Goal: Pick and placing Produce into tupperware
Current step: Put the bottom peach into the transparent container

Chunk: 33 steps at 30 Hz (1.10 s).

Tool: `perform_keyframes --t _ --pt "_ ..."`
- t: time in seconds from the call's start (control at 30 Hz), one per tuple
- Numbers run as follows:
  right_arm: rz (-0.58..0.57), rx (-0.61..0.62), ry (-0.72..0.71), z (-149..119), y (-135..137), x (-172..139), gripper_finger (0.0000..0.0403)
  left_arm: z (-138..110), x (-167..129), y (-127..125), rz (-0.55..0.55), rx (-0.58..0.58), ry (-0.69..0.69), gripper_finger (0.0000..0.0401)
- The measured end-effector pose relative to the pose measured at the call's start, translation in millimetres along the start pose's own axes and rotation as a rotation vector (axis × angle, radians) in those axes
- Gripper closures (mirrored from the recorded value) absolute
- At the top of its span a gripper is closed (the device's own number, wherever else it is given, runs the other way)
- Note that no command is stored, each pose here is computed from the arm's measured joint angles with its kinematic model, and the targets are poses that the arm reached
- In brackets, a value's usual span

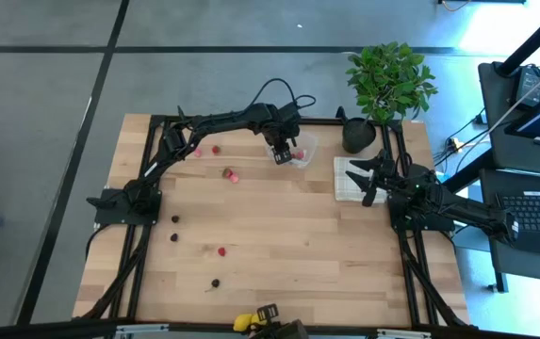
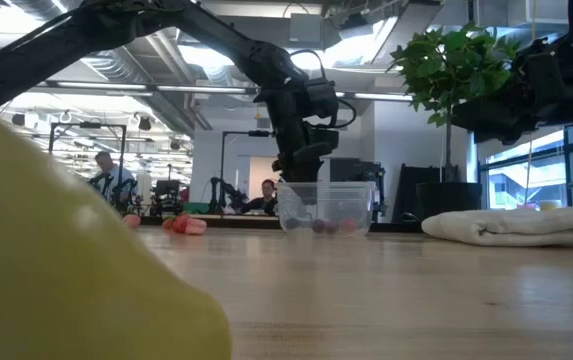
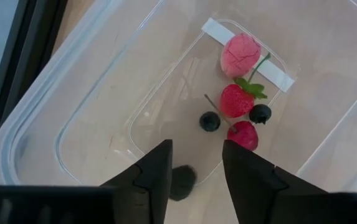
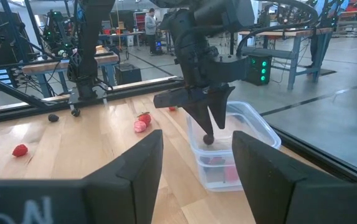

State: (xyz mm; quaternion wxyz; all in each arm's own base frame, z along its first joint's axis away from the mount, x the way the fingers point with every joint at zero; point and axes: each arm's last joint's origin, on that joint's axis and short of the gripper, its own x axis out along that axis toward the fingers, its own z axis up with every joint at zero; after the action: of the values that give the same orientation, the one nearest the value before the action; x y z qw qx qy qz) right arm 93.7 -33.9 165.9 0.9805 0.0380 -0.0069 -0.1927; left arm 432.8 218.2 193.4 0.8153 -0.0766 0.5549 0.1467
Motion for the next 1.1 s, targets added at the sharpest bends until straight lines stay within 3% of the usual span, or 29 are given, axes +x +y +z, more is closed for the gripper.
perform_keyframes --t 0.5,0.87,1.1 --pt "0.0 0.0 0.0 0.0 0.0 0.0 0.0208 -1.5 -6.6 -0.1 -0.001 0.044 0.011 0.0289" --pt "0.0 0.0 0.004 -0.3 0.0 0.2 0.0208 4.8 -113.9 -0.4 0.04 0.054 -0.18 0.0307" --pt "0.006 0.001 0.02 -1.6 0.1 1.0 0.0208 -22.6 -173.1 -6.0 0.021 0.055 -0.104 0.0318"
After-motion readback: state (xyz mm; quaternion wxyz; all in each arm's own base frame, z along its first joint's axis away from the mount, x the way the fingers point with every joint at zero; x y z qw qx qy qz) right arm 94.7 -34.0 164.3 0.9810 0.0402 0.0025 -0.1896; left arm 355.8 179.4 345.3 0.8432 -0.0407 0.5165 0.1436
